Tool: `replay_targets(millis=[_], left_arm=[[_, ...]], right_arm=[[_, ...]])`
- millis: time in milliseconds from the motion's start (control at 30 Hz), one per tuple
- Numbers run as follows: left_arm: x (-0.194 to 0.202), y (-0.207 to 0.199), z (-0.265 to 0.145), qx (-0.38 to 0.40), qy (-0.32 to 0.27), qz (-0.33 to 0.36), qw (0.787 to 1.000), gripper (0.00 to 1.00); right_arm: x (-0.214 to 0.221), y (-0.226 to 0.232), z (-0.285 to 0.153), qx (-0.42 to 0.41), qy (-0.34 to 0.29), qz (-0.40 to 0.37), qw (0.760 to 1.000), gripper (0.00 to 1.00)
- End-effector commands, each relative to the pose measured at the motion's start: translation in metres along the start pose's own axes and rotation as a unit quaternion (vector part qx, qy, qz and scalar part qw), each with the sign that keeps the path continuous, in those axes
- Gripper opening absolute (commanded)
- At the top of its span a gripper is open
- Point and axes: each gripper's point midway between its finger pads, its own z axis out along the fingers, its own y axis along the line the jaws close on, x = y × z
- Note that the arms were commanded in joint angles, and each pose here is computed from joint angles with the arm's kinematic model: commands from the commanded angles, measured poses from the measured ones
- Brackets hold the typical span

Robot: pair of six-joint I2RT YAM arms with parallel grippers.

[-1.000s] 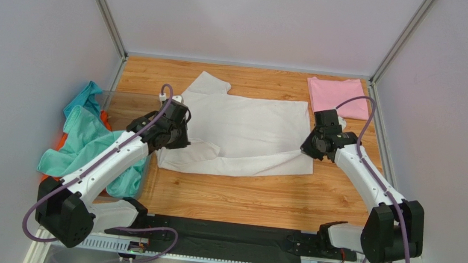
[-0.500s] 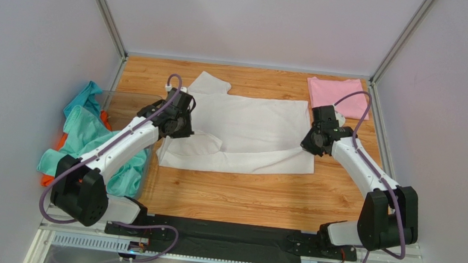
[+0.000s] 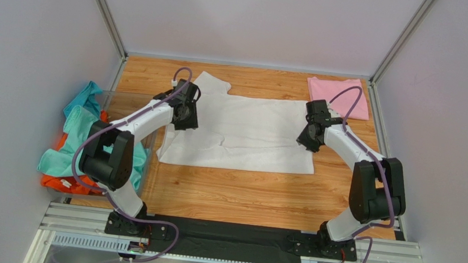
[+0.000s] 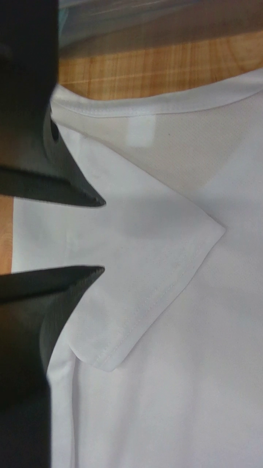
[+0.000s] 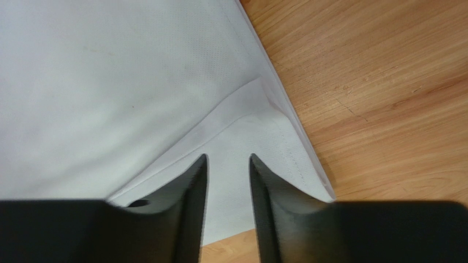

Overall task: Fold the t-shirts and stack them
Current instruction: Fold the tshirt

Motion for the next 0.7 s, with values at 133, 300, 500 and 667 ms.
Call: replay_targets(millis=[133,300,500,667], left_arm=[[-0.023,-0.016,-0.018,0.022,-0.001,-0.004,1.0,0.75],[-0.011,-0.028,-0.041,0.083,0.0,-0.015,0.996,0.86],[0.032,-0.046,-0.037,0.163,0.056,-0.028,0.985,0.98],[0.056,-0.053,-0.021,0.185,0.095,-0.036,0.977,0.98]], right_arm=[[-0.037,0.014,-0.02,-0.017,-0.051,0.012,0.998,0.86],[-0.023,0.008,-0.039,-0.046,-0.052,0.007,0.998,1.0],[0.011,0.015,-0.035,-0.105,-0.019,-0.037,0.994,1.0],[0.031,0.03,-0.022,-0.135,0.028,-0.08,0.987,1.0]])
